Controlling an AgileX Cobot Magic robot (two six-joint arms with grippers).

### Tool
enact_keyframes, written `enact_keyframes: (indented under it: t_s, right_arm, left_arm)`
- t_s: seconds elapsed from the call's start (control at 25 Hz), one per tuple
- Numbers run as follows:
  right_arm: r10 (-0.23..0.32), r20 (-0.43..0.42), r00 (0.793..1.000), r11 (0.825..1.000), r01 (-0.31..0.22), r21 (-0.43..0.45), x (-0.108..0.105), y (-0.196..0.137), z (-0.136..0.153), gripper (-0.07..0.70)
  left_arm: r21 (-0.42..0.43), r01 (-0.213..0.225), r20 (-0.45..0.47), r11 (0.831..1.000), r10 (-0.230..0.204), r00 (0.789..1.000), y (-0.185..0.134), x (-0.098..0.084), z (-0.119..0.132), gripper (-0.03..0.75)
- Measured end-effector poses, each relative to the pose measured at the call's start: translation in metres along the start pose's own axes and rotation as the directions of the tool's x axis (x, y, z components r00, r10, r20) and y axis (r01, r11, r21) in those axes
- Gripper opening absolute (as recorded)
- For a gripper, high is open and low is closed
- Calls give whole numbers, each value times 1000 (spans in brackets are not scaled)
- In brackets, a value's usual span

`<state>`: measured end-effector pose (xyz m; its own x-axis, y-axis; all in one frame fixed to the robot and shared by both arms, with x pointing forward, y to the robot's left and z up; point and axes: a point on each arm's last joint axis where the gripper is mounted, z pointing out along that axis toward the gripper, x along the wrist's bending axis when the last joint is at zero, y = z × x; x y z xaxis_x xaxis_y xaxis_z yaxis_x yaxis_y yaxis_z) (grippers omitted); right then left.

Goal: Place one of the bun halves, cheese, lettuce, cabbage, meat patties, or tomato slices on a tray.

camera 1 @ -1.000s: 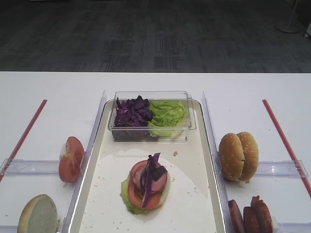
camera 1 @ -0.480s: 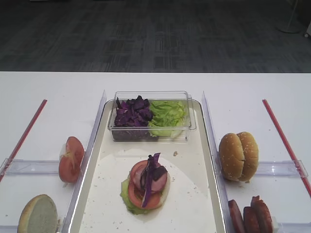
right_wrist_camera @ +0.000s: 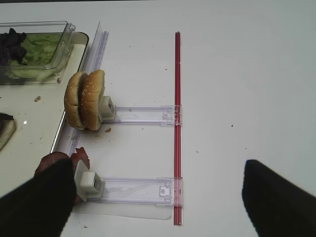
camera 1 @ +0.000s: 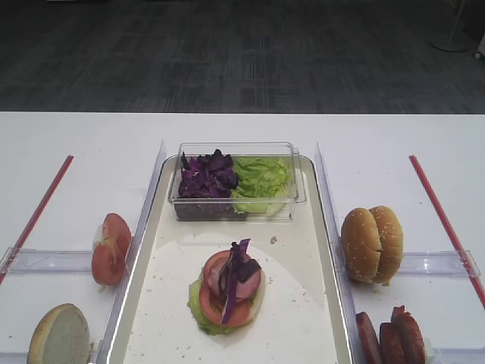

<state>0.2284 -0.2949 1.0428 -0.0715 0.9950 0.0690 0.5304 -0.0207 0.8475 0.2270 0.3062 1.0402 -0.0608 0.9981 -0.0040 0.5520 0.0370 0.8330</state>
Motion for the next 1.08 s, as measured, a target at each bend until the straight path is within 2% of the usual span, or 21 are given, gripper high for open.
enact_keyframes:
  t_s: [1.08]
  right_arm:
    - [0,0,1000,1000,0,0,0,0,0,692]
  left_arm:
    - [0,1,3,1000,-1,1000,0,0,0,619]
